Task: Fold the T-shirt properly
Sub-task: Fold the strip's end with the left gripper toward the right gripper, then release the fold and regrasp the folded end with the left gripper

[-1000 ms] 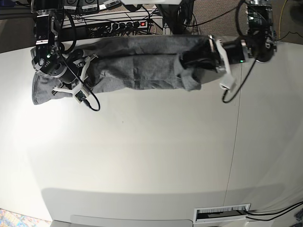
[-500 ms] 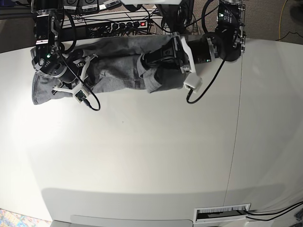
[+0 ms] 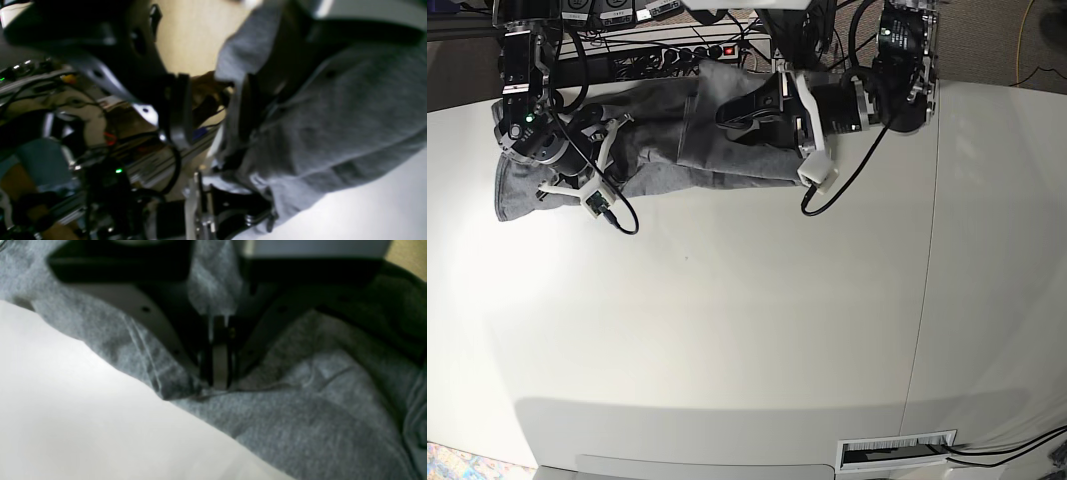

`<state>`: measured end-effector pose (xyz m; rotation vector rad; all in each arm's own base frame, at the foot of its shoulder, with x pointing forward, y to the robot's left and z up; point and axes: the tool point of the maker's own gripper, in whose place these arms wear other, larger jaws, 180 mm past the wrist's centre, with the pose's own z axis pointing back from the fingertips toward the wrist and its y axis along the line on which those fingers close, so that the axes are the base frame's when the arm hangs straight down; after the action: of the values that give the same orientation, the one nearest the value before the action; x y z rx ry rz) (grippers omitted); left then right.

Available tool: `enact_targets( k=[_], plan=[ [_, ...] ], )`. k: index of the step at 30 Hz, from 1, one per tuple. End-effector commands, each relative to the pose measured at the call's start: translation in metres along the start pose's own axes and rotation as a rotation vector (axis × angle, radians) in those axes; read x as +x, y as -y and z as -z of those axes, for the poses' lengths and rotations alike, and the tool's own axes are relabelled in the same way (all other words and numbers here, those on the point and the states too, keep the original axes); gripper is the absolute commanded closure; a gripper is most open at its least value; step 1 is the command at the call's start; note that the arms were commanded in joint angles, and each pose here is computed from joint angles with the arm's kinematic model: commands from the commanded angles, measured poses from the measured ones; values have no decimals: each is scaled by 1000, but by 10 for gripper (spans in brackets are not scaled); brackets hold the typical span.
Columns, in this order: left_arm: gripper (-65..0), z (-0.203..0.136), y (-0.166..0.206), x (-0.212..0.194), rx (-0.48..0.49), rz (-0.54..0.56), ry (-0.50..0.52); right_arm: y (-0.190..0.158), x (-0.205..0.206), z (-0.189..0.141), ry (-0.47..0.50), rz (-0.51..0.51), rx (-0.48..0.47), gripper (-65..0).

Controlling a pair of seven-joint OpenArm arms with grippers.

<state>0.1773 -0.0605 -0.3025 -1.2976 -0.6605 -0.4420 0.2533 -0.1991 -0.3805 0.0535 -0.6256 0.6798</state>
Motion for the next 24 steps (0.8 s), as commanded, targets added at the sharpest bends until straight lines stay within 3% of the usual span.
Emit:
enact_targets(
  k=[1, 4, 12, 18, 24],
  plan=[
    [-253, -1, 6, 12, -25, 28, 34, 8, 11, -5, 38, -13, -20, -18],
    [-218, -3, 2, 5, -14, 43, -34, 9, 10, -5, 37, -13, -22, -18],
    [0, -25, -24, -12, 100, 85, -150, 10, 11, -5, 38, -12, -22, -18],
    [0, -14, -15, -6, 67, 96, -97, 9, 11, -5, 40, -11, -20, -18],
    [0, 22, 12, -30, -20, 149, -166, 9, 11, -5, 39, -10, -21, -18]
  ],
)
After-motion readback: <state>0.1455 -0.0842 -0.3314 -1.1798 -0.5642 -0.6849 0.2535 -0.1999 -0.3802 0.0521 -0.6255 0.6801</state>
